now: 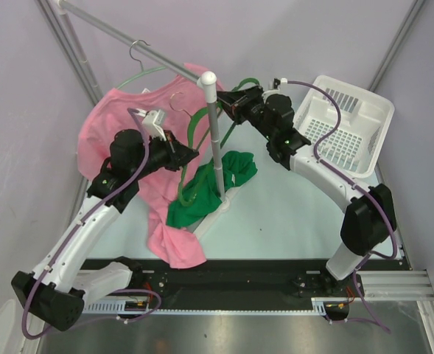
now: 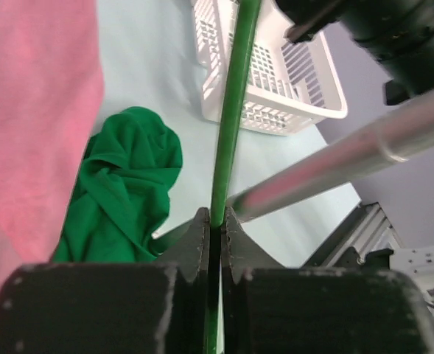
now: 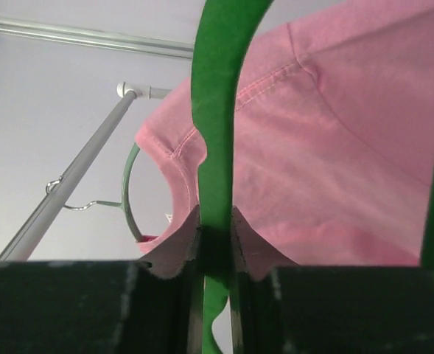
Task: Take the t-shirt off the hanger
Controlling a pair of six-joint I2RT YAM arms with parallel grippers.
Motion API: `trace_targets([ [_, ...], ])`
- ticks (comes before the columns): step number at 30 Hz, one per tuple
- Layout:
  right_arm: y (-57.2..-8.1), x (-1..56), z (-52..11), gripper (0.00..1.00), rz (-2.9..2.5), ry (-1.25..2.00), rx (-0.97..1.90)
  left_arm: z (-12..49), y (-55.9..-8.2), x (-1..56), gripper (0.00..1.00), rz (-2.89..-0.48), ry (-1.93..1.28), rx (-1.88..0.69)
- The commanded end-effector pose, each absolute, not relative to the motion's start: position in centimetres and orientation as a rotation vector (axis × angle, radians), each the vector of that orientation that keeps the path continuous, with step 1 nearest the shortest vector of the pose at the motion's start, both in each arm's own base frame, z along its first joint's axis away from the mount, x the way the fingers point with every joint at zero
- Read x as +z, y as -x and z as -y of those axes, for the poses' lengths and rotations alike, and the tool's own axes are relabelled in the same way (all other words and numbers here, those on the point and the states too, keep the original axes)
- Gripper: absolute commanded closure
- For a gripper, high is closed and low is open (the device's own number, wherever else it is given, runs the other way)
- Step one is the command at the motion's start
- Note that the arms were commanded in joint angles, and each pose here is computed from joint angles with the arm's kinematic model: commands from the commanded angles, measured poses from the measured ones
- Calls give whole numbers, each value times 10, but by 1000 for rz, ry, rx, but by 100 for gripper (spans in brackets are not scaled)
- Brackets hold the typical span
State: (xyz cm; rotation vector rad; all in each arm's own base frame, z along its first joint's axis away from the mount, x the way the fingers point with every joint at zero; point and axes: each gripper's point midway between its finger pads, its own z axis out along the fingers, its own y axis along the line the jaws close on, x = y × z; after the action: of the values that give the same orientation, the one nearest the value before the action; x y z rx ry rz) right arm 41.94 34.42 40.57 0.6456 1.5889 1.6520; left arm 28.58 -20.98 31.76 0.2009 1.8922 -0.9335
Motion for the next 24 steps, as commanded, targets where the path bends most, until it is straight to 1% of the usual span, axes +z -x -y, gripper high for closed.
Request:
trace_targets([
  [1,-383,451,-341,74,-1509,-526,1760,193,-289,349,100,-1824,-111,-875],
  [3,-384,446,-338,62,-1521,-490,1732,186,-284,350,100,-1826,-94,-850],
  [7,-379,436,-323,52,-1530,-425,1729,169,-265,365,100,-1793,-79,-799],
  [8,-384,424,-310,50,-1536,-441,1706,165,-259,365,100,-1799,-84,-789],
  [9,-382,420,-304,45,-1537,-429,1705,163,-256,371,100,-1784,-105,-777],
  [10,-377,431,-293,44,-1496,-407,1707,162,-253,375,100,-1773,-122,-772],
  [11,-381,424,-280,43,-1495,-418,1681,160,-248,380,100,-1762,-143,-765],
  [14,-372,435,-259,43,-1466,-331,1618,160,-240,394,100,-1722,-255,-733],
  [15,-374,435,-249,42,-1465,-322,1590,158,-238,410,100,-1682,-306,-698],
  [17,-371,440,-235,41,-1448,-310,1552,157,-238,415,100,-1690,-366,-660],
  [21,-372,436,-209,40,-1429,-329,1488,164,-250,440,100,-1644,-500,-598],
  [24,-372,423,-206,39,-1465,-267,1428,181,-260,444,100,-1646,-594,-634],
])
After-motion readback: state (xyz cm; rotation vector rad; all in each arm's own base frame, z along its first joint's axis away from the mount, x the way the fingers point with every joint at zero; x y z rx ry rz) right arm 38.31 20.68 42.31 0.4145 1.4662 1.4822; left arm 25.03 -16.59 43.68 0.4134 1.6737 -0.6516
